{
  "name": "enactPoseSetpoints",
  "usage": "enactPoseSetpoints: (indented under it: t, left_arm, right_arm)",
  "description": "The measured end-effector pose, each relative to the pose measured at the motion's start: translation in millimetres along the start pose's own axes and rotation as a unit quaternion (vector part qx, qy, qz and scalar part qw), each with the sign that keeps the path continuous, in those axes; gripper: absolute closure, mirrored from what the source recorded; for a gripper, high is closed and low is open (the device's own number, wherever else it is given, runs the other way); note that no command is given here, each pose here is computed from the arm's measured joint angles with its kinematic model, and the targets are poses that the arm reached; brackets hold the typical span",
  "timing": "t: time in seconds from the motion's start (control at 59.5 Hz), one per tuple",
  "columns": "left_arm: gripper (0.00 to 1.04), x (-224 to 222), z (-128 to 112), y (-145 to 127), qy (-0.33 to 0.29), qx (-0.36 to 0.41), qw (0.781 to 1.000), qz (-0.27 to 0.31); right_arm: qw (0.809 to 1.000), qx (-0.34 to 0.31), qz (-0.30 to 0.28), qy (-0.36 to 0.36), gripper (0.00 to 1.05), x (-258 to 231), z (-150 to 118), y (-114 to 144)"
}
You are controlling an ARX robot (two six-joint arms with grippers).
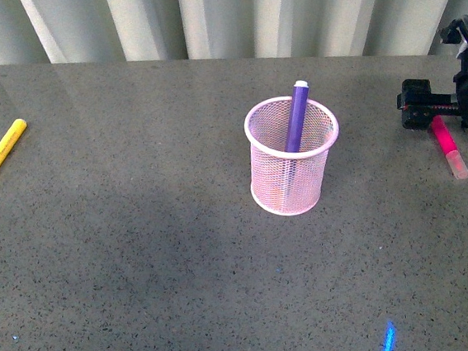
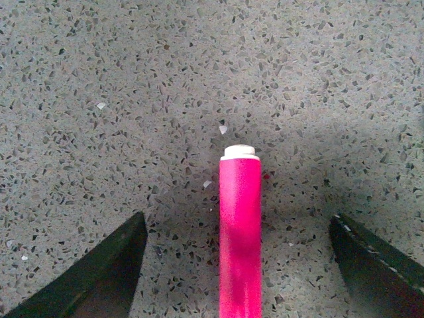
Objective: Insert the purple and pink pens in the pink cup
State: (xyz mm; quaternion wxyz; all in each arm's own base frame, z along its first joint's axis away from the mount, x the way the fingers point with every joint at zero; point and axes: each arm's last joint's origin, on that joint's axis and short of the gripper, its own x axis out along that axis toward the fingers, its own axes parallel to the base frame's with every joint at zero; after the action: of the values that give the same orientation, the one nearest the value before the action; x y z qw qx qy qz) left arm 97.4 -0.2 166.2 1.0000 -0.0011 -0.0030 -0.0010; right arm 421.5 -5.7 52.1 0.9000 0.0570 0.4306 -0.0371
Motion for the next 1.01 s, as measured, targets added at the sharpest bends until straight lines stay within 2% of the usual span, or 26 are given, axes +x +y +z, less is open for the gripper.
enactPoseSetpoints:
  t: [0.285, 0.47, 0.655, 0.806, 0.89, 1.008]
  left_arm:
    - [0.07, 0, 0, 0, 0.000, 0.000, 1.000, 0.000]
    - [0.07, 0, 0, 0, 0.000, 0.000, 1.000, 0.000]
    - [0.07, 0, 0, 0, 0.000, 0.000, 1.000, 0.000]
    - [0.07, 0, 0, 0, 0.000, 0.000, 1.000, 0.000]
    - [0.07, 0, 0, 0, 0.000, 0.000, 1.000, 0.000]
    - [0.07, 0, 0, 0, 0.000, 0.000, 1.000, 0.000]
  right_arm:
    - [1.000, 0.017, 0.001, 0.018, 0.66, -3, -6, 0]
    - [0.999, 0.034, 0.015, 0.002, 0.91, -8, -12, -3]
    - [0.997, 0.052, 0.040, -0.029, 0.93, -21, -27, -3]
    - [0.994, 0.013, 0.020, -0.107, 0.93, -40, -29, 2]
    - [0.983, -0.041, 0.013, -0.180, 0.93, -56, -26, 9]
    - [0.951, -0.122, 0.038, -0.283, 0.94, -79, -23, 30]
